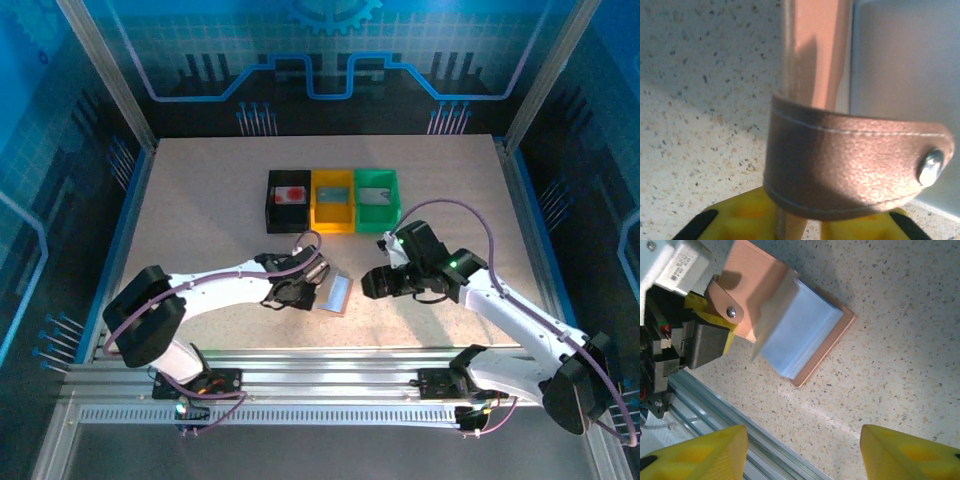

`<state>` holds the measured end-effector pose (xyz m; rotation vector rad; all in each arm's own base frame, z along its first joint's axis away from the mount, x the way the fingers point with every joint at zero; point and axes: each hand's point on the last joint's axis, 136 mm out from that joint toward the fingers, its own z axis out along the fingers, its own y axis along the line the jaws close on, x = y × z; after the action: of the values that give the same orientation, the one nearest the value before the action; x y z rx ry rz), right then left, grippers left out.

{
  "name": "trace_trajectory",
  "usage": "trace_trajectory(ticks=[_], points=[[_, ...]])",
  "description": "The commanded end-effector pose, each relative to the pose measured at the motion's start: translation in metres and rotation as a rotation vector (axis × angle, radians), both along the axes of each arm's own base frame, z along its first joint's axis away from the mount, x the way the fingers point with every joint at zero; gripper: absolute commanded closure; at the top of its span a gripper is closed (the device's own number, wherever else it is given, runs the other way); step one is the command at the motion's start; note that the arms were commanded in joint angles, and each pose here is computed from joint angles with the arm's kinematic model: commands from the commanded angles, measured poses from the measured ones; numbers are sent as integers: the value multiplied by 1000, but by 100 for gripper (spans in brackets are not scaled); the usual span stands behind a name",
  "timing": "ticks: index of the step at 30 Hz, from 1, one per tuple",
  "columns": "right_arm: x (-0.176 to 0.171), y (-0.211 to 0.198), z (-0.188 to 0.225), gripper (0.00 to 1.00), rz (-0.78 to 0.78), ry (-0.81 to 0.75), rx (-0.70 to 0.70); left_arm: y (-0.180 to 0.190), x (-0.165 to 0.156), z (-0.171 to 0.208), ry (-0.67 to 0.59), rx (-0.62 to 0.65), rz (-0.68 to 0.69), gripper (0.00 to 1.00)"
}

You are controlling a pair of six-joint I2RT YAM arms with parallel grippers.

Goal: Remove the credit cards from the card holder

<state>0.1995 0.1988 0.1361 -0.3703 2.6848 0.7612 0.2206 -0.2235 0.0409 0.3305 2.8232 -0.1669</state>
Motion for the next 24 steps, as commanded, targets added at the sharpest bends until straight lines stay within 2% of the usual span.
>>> trace_trajectory(ticks=[1,4,10,15,24], points=[[-2,13,-4,41,8,11,35,-4,-7,6,7,-114,57,85],[-4,24,-7,42,23,14,27,-6,-12,7,15,-168,78,92],[-2,46,-16,52,11,29,49,-13,-22,9,31,-296,113,100],[5,56,-23,60,-41,54,89,-19,-32,6,43,-358,120,100],[20,52,-52,61,-153,109,49,-44,-50,1,46,-436,55,100]])
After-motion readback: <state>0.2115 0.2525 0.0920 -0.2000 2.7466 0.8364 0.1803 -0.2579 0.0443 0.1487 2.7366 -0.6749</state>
